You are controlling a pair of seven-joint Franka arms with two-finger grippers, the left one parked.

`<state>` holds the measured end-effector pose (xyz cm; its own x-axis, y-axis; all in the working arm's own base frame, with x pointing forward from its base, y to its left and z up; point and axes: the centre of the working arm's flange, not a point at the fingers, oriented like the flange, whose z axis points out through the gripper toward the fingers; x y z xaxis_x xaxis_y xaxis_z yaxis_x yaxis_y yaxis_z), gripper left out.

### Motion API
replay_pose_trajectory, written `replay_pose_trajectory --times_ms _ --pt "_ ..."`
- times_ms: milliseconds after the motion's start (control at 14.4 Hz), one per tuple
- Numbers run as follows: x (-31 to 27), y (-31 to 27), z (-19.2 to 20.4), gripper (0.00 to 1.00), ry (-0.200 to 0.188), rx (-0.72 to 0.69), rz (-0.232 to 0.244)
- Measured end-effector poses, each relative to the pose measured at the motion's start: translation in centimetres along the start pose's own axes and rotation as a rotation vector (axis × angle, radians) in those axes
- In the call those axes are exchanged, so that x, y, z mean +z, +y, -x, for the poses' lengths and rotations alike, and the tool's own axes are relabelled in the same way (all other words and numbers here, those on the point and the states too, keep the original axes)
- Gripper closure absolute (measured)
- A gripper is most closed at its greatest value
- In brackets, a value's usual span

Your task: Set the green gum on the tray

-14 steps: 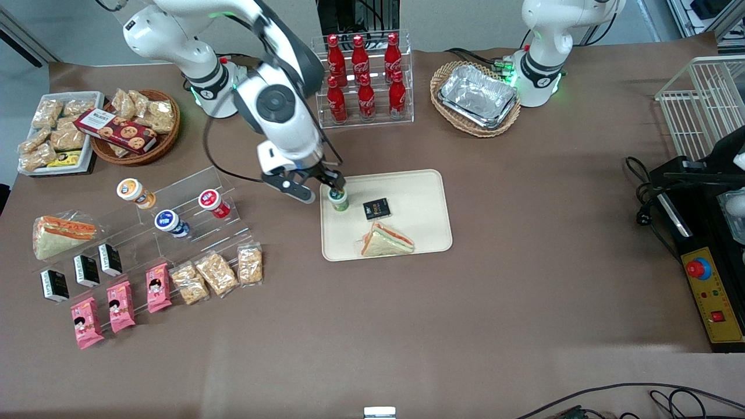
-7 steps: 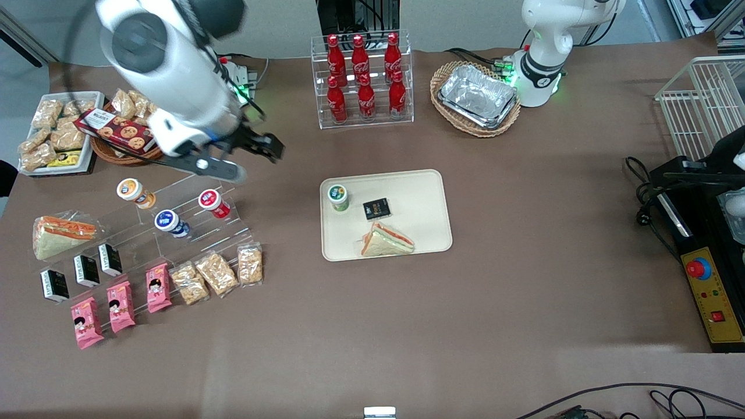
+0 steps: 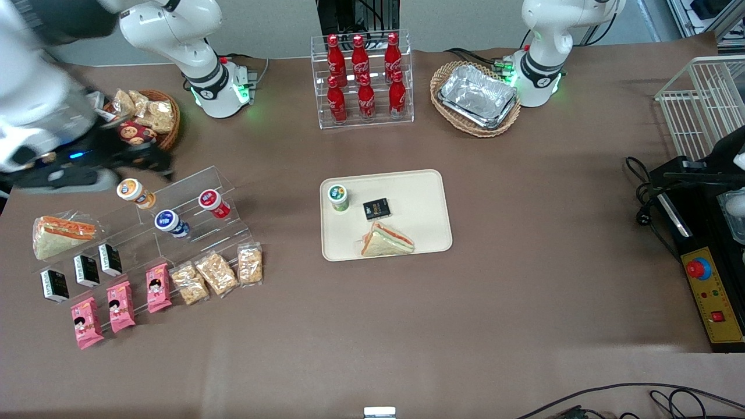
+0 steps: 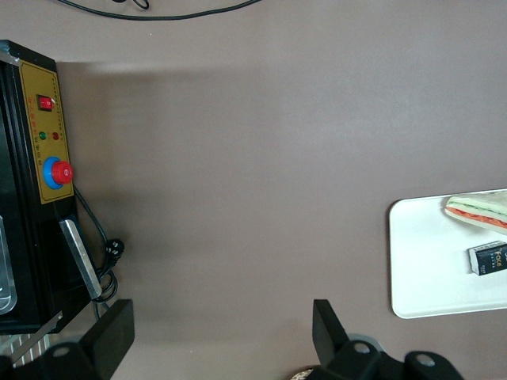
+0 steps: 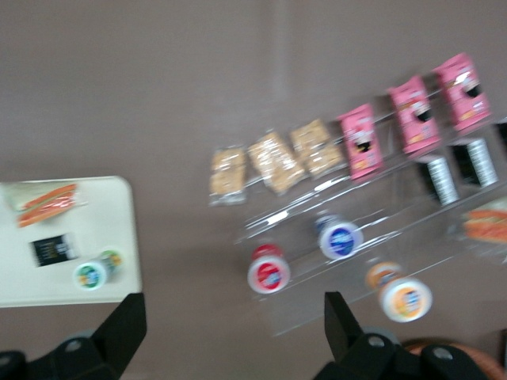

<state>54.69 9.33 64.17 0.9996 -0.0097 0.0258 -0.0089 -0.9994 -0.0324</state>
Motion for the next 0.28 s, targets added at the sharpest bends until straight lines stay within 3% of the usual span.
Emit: replay_pose_trajectory --times_ms 277 --pt "0.5 9.8 -1.6 0.00 0.010 0.013 0.024"
